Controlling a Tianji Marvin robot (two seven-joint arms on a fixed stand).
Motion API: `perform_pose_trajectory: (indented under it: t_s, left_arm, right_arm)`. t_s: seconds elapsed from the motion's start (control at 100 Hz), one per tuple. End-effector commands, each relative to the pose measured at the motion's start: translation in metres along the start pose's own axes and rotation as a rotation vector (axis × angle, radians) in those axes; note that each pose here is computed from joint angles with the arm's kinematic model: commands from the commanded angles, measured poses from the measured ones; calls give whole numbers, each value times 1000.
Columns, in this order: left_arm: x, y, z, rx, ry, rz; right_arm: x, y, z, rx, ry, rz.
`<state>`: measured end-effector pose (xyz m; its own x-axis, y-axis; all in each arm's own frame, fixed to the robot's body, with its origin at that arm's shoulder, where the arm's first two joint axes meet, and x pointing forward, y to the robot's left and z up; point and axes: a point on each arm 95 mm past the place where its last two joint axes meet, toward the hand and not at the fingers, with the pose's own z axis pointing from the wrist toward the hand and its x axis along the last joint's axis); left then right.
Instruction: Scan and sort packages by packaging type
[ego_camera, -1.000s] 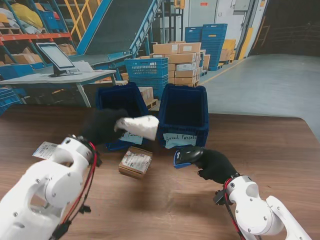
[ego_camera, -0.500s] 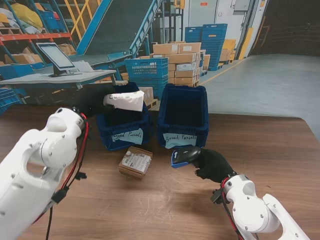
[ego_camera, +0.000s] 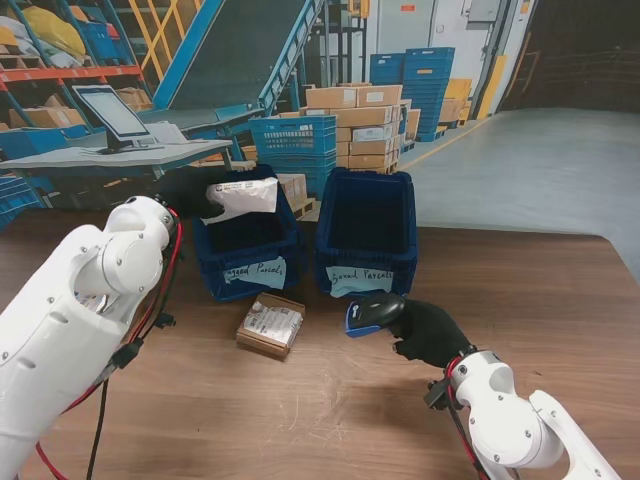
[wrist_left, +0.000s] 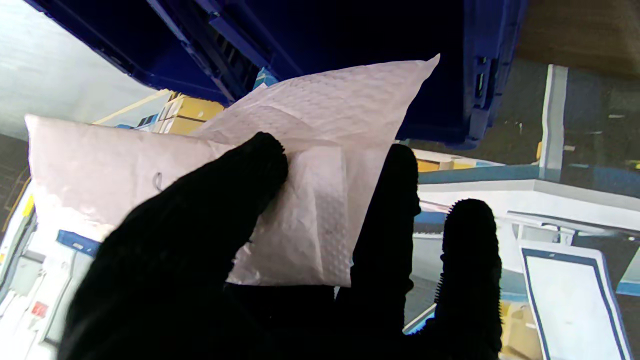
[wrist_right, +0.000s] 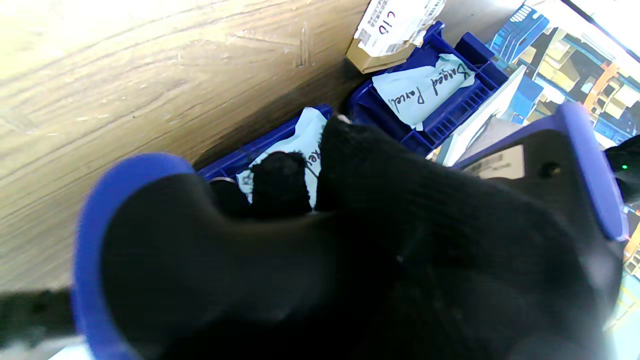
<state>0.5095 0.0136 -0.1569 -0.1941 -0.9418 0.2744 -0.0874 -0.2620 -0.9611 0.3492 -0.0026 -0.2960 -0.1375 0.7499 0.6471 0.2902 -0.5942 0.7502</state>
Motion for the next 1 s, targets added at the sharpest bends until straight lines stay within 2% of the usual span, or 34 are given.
perform_pose_trajectory:
  t_s: [0.0, 0.38, 0.69, 0.99]
  left_arm:
    - [-2, 1, 6, -34, -10, -1]
    - [-18, 1, 38, -140, -82, -23]
    - [-17, 5, 62, -162, -121, -37]
    - [-16, 6, 73, -167, -141, -63]
  right_arm:
    - [3, -4, -3, 14, 8, 12]
    - [-4, -4, -6, 16, -4, 32]
    - [-9, -3, -8, 22, -6, 43]
    - [-10, -1, -10, 30, -7, 40]
